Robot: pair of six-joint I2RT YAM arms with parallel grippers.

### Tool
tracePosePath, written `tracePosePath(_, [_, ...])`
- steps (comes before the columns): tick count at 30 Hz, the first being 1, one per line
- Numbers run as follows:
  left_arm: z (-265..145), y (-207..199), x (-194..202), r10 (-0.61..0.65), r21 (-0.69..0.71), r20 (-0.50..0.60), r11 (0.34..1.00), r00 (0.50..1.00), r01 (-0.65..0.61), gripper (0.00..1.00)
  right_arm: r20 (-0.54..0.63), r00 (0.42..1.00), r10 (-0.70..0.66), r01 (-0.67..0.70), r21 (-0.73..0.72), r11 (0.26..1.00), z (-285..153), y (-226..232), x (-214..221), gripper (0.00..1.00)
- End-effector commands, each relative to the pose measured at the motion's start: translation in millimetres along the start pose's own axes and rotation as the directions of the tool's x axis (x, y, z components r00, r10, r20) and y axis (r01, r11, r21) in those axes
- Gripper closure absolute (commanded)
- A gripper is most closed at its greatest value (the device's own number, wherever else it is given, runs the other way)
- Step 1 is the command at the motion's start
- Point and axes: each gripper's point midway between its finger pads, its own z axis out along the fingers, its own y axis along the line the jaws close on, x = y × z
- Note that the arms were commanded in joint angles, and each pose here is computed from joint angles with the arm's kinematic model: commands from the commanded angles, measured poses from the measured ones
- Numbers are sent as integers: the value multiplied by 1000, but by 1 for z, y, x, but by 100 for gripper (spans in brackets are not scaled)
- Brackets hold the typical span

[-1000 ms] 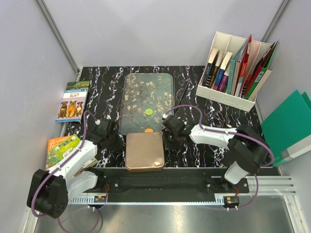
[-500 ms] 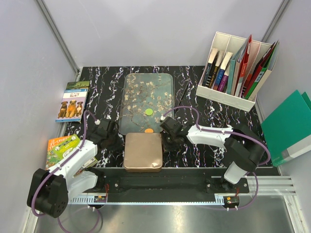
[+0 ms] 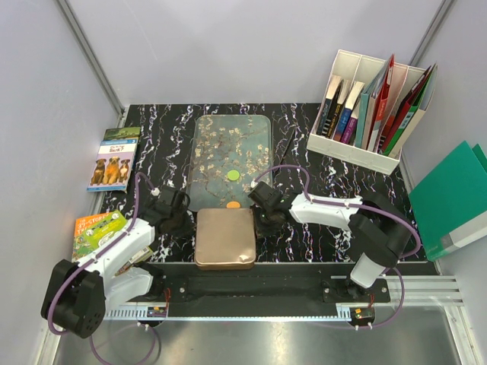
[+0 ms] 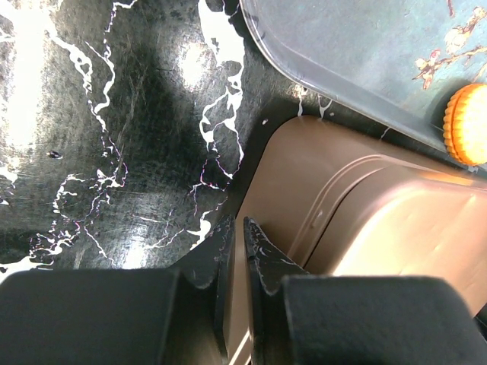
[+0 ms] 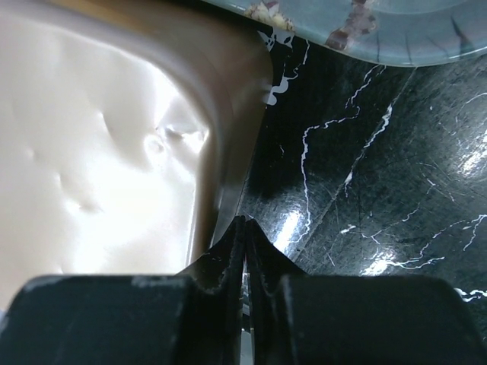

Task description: Pack the cookies

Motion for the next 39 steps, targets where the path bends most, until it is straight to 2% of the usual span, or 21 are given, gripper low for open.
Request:
tracePosePath(1, [-6,-35,-4,1,130,3,992,1000,-1,87,94,994,-51,66,-162,985,-10,55,-23,89])
tracePosePath(7, [-18,-32,-19,29,66,53,997,998,-33,82,117,991,-67,81,-119,990,-17,45,-23,88])
tracePosePath(11, [-27,-20,-38,45,-25,127,999,991,-42,81,126,989,-75,86,-84,993,-19,37,-24,87])
tracePosePath(18, [-29,3,-41,13,-71,132,997,991,-4,82,147,986,-78,83,-27,996,-27,24,-25,87])
tracePosePath(24, [-30,7,-40,-2,-77,141,997,990,13,84,137,987,-89,89,4,996,-38,15,-19,87])
tracePosePath(27, [-32,9,-44,-11,-94,162,995,987,27,85,169,981,-95,83,73,994,-48,3,-23,87])
tracePosePath(30, [-41,12,-55,-12,-126,205,991,979,39,85,191,976,-106,77,153,985,-59,-11,-28,86])
tracePosePath(34, [-65,16,-82,-9,-158,318,986,948,62,85,227,964,-140,76,270,960,-83,-29,-39,85])
tracePosePath(39, [-93,-4,-102,1,-96,385,995,923,39,85,311,938,-153,93,199,975,-110,-8,-57,85])
